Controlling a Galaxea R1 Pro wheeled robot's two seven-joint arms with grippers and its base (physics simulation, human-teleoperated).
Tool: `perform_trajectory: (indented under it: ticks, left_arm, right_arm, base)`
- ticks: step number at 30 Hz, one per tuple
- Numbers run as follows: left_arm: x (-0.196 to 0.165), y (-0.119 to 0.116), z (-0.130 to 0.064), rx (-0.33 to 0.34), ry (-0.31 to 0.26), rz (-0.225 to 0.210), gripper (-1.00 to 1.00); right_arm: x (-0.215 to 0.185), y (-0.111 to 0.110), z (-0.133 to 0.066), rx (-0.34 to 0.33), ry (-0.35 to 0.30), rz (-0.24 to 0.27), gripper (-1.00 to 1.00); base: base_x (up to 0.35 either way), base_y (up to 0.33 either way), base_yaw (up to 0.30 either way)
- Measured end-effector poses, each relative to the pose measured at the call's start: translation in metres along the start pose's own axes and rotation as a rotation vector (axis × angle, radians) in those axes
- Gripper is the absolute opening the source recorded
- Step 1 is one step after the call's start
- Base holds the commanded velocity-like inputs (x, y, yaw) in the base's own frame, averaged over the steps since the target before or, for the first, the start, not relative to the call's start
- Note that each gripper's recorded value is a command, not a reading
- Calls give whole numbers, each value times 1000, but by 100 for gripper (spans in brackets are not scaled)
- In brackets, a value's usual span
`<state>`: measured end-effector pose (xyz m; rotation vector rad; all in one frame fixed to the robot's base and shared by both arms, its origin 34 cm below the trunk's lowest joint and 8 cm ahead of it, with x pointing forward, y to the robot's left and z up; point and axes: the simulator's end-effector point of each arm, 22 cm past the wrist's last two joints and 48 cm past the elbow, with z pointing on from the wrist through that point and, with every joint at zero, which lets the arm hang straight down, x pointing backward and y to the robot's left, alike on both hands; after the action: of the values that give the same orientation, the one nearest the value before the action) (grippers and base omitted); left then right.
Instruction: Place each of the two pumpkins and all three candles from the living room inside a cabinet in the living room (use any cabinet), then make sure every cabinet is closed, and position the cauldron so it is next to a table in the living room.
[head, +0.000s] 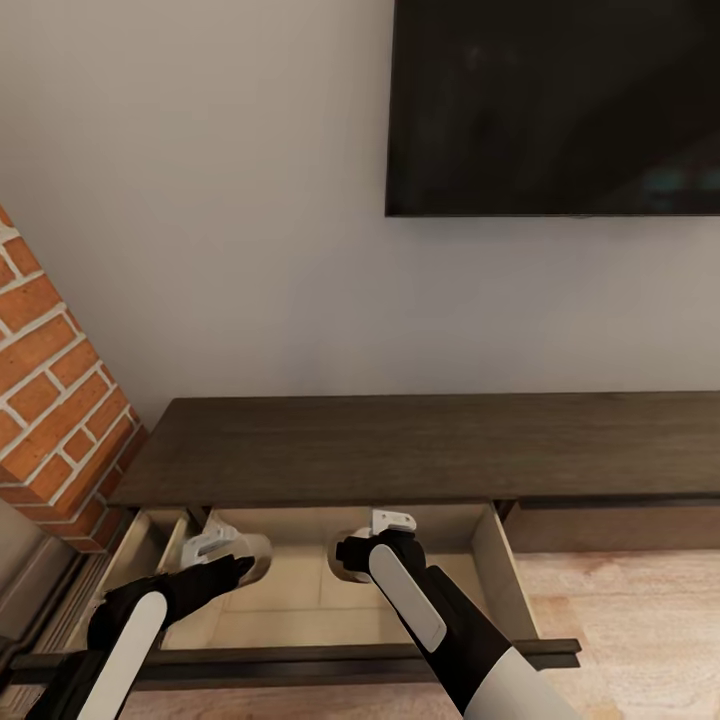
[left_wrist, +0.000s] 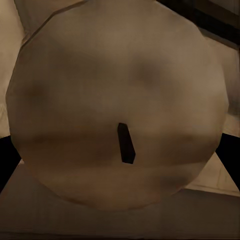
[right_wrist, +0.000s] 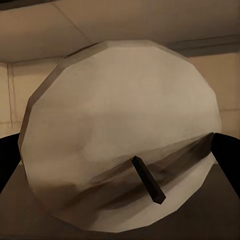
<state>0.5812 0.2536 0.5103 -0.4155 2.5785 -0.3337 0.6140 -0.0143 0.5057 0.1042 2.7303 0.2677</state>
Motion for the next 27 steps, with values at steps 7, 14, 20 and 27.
perform_trajectory:
  ticks: [7,14,20,27]
  left_arm:
    - [25,2,16,-87,27,30,-100]
    - [29,4,19,-103,24,27,-100]
    - [31,6,23,-105,22,26,-100]
    - [40,11,34,-104,22,26,-100]
  right_arm:
    - [8,-4,12,4,-1,-2,-100]
    - [9,-14,16,46,-5,-5,-100]
    - [12,-21,19,73,-1,-2,-100]
    - [21,-25,31,76,0,-2,-100]
  base:
    - [0,0,0]
    - [0,0,0]
    - [0,0,0]
    - [0,0,0]
